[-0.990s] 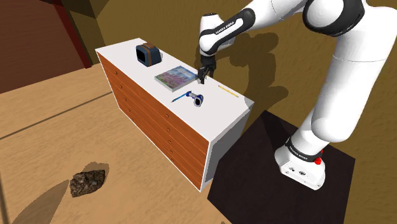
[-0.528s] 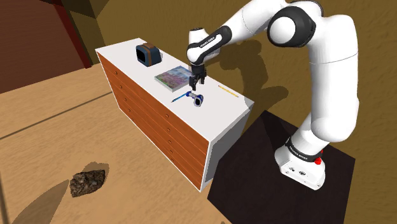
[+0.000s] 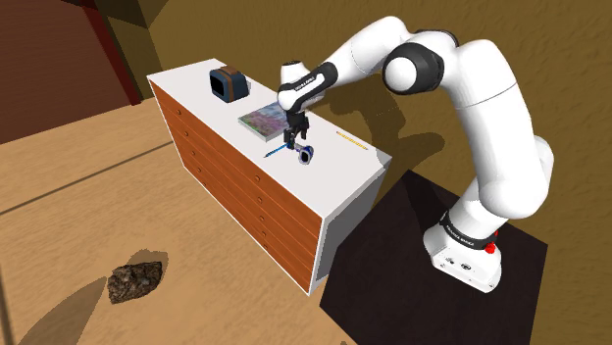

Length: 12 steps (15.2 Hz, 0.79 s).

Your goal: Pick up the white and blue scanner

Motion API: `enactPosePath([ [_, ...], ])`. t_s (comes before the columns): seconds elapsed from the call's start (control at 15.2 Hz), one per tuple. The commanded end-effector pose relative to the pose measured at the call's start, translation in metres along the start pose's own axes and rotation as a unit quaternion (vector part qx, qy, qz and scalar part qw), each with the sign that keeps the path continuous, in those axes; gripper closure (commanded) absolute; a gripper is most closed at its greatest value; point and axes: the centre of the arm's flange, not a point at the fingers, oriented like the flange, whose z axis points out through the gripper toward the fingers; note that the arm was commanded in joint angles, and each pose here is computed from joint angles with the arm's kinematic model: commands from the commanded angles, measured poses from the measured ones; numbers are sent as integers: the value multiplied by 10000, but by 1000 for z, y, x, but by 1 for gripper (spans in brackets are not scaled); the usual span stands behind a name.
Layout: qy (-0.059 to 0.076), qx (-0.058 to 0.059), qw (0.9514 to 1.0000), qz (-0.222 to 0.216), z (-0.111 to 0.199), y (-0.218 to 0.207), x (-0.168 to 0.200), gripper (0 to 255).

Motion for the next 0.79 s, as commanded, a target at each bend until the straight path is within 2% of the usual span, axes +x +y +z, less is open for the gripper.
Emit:
enactPosePath([
  [0.0, 0, 1, 10000, -1, 11, 0, 3, 0],
  [0.33, 0, 1, 10000, -1, 29, 0, 6, 0],
  [0.4, 0, 0, 10000, -1, 29, 1, 6, 255],
  [0.73, 0, 1, 10000, -1, 29, 0, 6, 255],
])
